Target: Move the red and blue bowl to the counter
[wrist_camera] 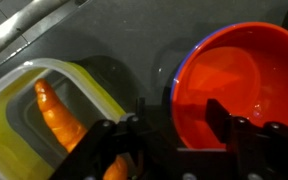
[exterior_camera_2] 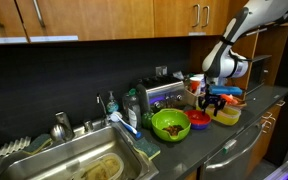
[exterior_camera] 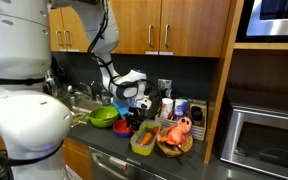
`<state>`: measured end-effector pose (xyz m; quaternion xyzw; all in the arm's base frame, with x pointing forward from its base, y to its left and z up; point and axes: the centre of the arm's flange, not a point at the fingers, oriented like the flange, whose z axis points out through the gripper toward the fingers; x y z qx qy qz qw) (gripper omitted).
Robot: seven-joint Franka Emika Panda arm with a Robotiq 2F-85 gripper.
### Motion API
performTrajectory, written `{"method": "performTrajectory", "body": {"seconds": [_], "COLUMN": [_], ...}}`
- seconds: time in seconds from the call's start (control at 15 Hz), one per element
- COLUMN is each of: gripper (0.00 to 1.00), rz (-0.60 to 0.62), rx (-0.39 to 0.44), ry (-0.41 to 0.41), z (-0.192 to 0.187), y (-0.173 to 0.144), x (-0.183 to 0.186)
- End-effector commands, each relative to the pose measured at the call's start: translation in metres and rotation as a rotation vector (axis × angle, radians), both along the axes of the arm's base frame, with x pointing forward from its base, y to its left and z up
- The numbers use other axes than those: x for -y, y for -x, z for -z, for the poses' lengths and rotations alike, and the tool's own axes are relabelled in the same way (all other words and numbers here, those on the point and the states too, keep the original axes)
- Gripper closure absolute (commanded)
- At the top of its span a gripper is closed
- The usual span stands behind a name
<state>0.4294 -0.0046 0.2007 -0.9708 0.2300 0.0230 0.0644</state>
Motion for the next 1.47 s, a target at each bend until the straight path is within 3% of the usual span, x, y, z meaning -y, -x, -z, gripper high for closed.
{"method": "performTrajectory", "body": {"seconds": [0.0, 0.13, 1.07, 1.4], "gripper": [0.04, 0.00, 0.00, 0.00], "rz": [-0.003, -0.009, -0.032, -0.054], "rx": [0.013, 0.015, 0.005, 0.053], "ry": [0.019, 0.030, 0.092, 0.090], "z": [-0.004, -0.006, -0.025, -0.048], "y": [0.001, 0.000, 0.005, 0.022], "x": [-0.003, -0.004, -0.024, -0.035]}}
